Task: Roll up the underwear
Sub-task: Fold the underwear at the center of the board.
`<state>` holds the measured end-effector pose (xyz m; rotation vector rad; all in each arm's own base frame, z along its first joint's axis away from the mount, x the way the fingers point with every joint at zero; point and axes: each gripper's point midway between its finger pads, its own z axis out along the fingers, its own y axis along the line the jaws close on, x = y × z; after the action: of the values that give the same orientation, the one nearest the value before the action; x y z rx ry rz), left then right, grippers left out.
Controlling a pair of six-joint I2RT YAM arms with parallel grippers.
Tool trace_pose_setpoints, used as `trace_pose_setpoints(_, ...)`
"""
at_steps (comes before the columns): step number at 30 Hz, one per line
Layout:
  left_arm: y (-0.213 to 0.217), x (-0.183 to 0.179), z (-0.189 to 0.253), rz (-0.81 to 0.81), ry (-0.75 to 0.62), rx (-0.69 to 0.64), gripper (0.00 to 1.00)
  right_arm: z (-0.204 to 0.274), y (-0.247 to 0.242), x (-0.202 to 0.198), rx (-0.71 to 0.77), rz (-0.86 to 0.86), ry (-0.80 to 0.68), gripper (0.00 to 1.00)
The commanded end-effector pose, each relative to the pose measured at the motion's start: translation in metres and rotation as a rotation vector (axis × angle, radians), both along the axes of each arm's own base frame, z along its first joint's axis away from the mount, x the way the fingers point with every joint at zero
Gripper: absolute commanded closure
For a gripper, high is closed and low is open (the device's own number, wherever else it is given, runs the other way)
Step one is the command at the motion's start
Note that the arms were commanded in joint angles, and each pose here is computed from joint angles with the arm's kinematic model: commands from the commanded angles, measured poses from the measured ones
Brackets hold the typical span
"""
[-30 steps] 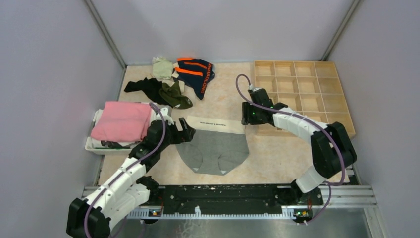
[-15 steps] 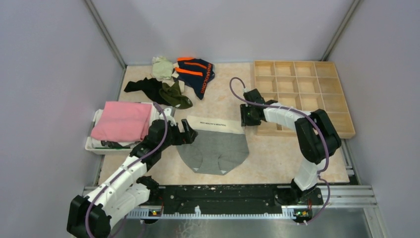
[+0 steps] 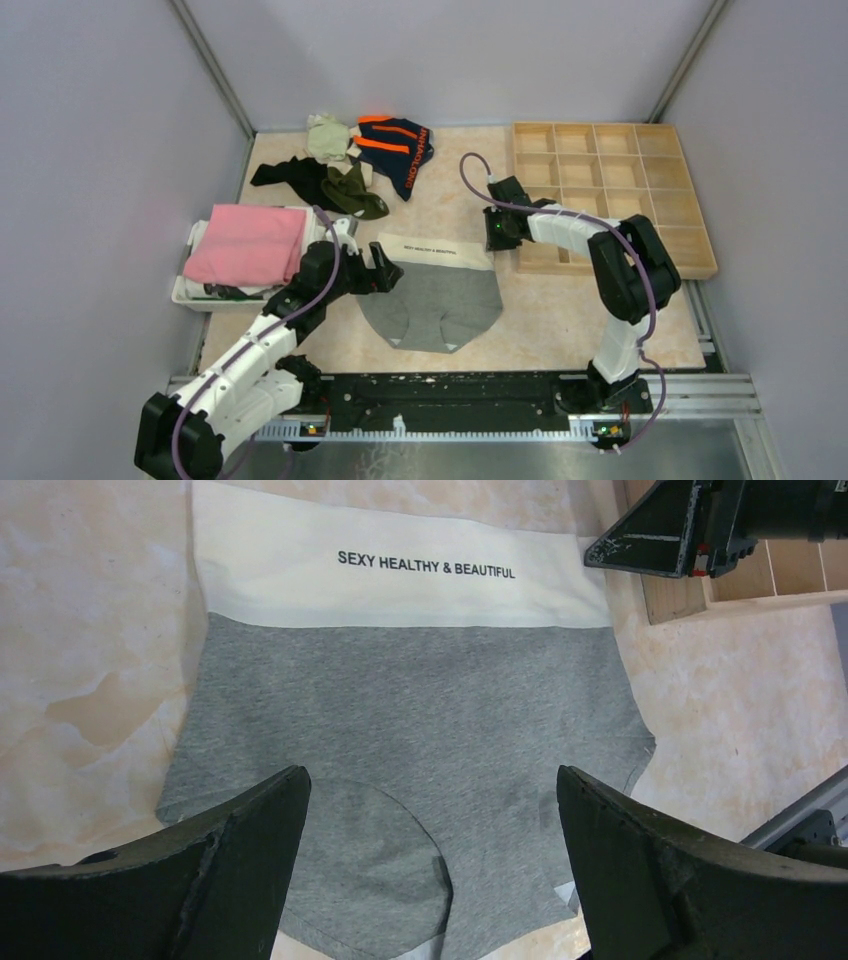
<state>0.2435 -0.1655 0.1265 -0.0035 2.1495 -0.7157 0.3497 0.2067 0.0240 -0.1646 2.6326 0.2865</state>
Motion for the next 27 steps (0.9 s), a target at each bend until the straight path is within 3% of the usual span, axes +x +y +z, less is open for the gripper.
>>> trace_pose_setpoints(1,-0.011,0.001,0.012,-0.047,-0.042,-0.026,0.01,-0.012,0.005,-0.007,-0.013,0.028,0.039,0.83)
trace_pose_setpoints(5,-0.019,-0.004,0.013,-0.073,-0.039,-0.03,0.01,-0.013,0.0,-0.01,-0.007,0.014,0.037,1.0)
trace_pose_setpoints(16,-0.096,-0.041,0.015,-0.225,-0.061,0.047,0.04,-0.003,-0.02,-0.034,0.027,-0.084,0.001,1.0)
trace_pose_setpoints(27,-0.213,-0.078,-0.009,-0.309,-0.078,0.269,0.12,-0.003,-0.016,-0.037,0.088,-0.07,0.037,1.0)
